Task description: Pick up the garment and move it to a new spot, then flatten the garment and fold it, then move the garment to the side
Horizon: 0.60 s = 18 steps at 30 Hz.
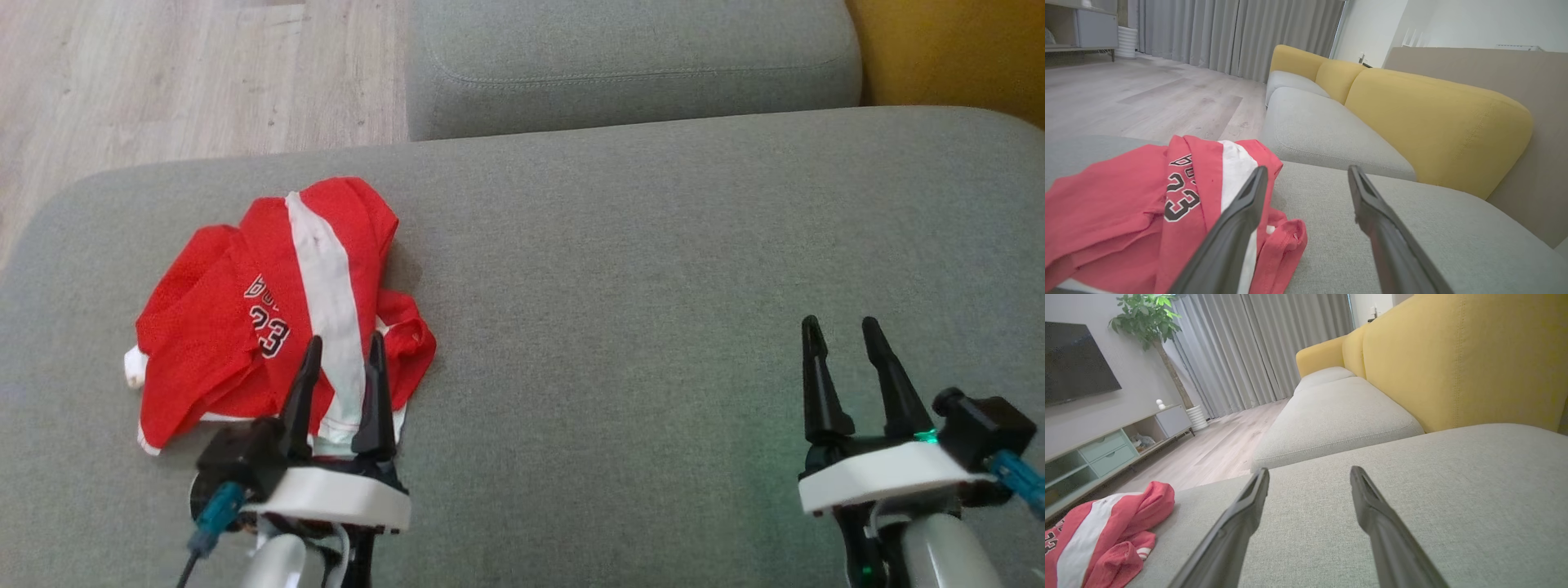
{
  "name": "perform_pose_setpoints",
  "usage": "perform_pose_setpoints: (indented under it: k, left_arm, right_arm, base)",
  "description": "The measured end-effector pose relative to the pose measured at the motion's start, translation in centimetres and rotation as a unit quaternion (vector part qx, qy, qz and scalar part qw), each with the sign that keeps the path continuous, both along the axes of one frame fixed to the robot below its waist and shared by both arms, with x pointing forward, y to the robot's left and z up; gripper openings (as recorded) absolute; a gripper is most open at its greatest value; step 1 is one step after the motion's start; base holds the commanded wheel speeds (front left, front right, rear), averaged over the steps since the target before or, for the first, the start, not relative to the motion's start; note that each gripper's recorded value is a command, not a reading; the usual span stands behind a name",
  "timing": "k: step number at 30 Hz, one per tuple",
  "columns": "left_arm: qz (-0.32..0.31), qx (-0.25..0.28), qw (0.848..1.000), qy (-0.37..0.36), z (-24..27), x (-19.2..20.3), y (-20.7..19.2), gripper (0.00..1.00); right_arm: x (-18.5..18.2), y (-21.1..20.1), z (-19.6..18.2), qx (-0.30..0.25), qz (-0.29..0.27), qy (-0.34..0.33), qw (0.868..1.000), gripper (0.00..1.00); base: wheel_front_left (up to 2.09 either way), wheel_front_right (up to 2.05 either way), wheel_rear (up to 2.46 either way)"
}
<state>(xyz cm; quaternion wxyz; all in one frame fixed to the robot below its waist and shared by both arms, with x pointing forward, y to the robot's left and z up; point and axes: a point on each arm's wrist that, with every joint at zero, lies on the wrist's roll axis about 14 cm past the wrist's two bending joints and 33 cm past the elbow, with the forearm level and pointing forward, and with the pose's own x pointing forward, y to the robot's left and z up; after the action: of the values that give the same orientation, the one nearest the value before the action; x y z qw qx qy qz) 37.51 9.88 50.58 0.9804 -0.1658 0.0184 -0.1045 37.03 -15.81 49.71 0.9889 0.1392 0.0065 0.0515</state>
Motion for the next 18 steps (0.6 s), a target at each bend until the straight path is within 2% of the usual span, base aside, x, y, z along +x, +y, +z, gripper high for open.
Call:
perform_pose_setpoints:
  k: [10,18]
  left_arm:
    - [-0.027,0.085,0.996,-0.026,-0.1,-0.1,-1.4,1.0]
    - [-0.062,0.184,0.979,-0.068,0.0,-0.4,-3.3,1.0]
  right_arm:
    - [-0.2,0.7,0.1,-0.079,0.016,-0.014,0.997,1.0]
    - [-0.3,1.5,0.4,-0.156,0.036,-0.033,0.987,1.0]
  base:
    - [0.0,0.0,0.0]
    - [0.0,0.0,0.0]
